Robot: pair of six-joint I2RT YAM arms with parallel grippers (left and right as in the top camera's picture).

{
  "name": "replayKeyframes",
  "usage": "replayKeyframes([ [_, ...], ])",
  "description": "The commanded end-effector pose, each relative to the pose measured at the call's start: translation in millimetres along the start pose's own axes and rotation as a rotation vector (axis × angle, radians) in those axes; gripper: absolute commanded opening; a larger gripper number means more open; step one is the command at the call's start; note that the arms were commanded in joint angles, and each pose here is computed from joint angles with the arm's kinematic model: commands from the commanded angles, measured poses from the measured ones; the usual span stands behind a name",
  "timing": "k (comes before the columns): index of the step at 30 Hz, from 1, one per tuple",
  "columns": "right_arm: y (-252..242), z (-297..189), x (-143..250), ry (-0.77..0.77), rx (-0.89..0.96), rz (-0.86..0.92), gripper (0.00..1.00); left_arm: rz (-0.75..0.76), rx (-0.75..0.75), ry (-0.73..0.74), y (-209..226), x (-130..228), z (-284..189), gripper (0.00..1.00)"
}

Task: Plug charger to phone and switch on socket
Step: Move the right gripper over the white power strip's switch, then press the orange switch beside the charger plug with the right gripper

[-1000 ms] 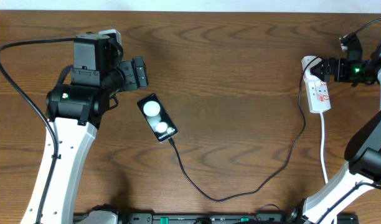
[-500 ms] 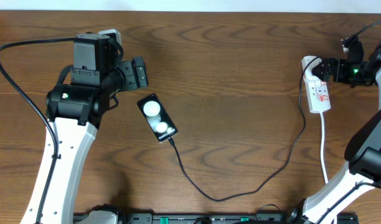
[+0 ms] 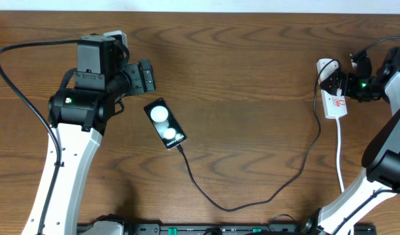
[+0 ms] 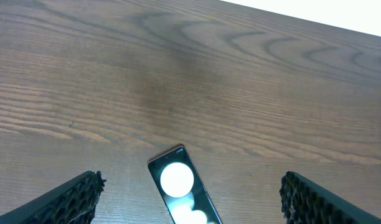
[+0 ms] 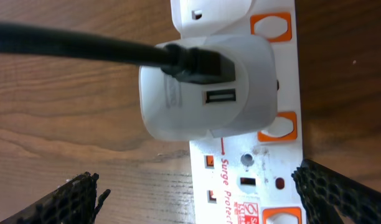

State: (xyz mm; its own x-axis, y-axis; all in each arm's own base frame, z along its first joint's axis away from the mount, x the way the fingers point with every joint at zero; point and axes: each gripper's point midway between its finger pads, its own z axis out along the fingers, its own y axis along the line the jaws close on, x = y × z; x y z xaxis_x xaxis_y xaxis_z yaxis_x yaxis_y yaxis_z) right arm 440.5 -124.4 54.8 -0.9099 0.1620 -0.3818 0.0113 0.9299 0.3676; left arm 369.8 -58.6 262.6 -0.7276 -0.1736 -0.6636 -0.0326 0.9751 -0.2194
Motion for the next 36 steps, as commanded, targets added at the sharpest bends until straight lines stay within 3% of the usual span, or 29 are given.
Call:
replayKeyframes([
  [1,2.3,6.7,1.6,0.005,-0.012,0.006,0.99,0.005,-0.017,-0.002,4.7,-0.8,-0.1,0.93],
  [13,21.4,21.4,-10.7,-0.019,-0.025,-0.064,0.99,0.005,-0.018,-0.002,4.7,-0.6,0.0,0.93],
  [36,23.5,34.6,-4.4,-0.004,-0.051,0.0,0.99,0.004,-0.018,-0.002,4.8,-0.5,0.1,0.93],
])
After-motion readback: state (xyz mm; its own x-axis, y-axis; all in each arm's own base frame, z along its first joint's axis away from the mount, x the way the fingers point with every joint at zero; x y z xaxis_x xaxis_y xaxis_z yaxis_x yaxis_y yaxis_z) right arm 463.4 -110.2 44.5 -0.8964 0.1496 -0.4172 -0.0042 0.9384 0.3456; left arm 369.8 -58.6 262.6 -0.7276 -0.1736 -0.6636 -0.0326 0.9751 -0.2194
